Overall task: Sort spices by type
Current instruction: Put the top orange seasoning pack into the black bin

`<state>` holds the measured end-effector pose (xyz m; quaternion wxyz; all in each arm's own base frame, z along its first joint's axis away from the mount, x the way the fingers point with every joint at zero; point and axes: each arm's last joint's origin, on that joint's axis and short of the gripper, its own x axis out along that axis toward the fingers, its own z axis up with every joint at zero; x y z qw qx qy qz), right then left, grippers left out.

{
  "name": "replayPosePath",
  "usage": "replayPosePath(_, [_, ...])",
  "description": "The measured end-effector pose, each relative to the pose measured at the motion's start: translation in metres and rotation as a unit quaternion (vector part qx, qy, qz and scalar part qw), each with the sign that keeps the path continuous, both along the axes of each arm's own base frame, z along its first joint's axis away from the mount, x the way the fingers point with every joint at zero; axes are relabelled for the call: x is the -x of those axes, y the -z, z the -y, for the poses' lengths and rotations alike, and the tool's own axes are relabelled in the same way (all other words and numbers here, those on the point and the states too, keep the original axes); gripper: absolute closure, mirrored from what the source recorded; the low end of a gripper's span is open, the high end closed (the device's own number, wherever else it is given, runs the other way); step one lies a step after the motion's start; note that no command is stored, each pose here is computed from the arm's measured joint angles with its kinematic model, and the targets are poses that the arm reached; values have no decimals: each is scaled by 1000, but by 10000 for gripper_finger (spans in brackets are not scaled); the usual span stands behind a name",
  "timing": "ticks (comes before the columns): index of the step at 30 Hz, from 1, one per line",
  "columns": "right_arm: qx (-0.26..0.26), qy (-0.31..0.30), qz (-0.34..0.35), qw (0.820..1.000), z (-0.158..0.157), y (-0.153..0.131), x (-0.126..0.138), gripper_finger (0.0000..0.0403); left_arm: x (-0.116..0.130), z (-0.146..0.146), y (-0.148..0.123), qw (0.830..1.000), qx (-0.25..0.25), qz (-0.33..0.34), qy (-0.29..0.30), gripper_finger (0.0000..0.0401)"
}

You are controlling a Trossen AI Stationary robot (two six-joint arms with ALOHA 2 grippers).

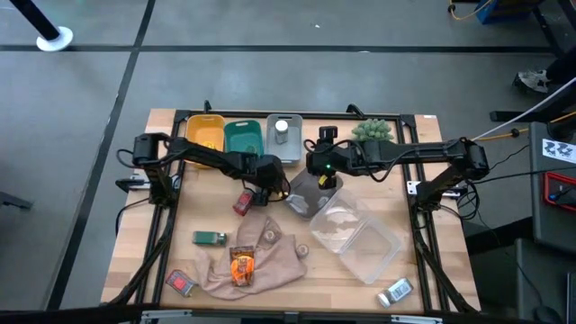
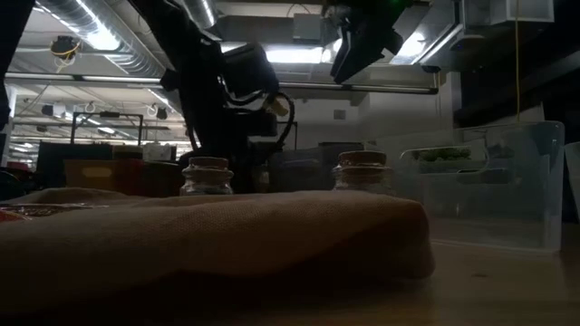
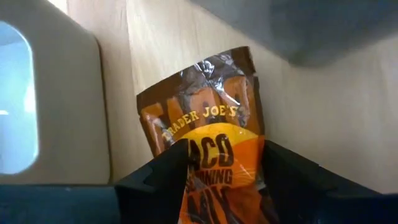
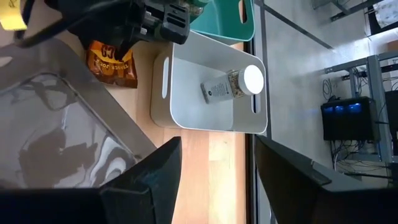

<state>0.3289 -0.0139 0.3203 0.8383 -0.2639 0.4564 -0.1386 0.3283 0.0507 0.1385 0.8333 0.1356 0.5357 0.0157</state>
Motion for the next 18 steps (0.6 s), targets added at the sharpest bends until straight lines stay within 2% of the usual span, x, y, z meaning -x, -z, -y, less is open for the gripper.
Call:
replayPosePath(5, [-2, -2, 0, 1000, 0, 0, 0, 203, 0, 0, 3, 1000, -2, -10, -2, 229])
replayPosePath(8, [-4, -3, -1, 1000, 0, 0, 0, 203, 0, 0, 3, 1000, -2, -11, 1, 264])
replayPosePath(14, [-6, -5, -3, 1000, -1, 1, 0, 203, 1, 0, 3, 1000, -4, -9, 1, 370])
replayPosePath(18, [-6, -5, -8, 1000, -1, 1, 1, 203, 1, 0, 0, 1000, 1, -6, -10, 382])
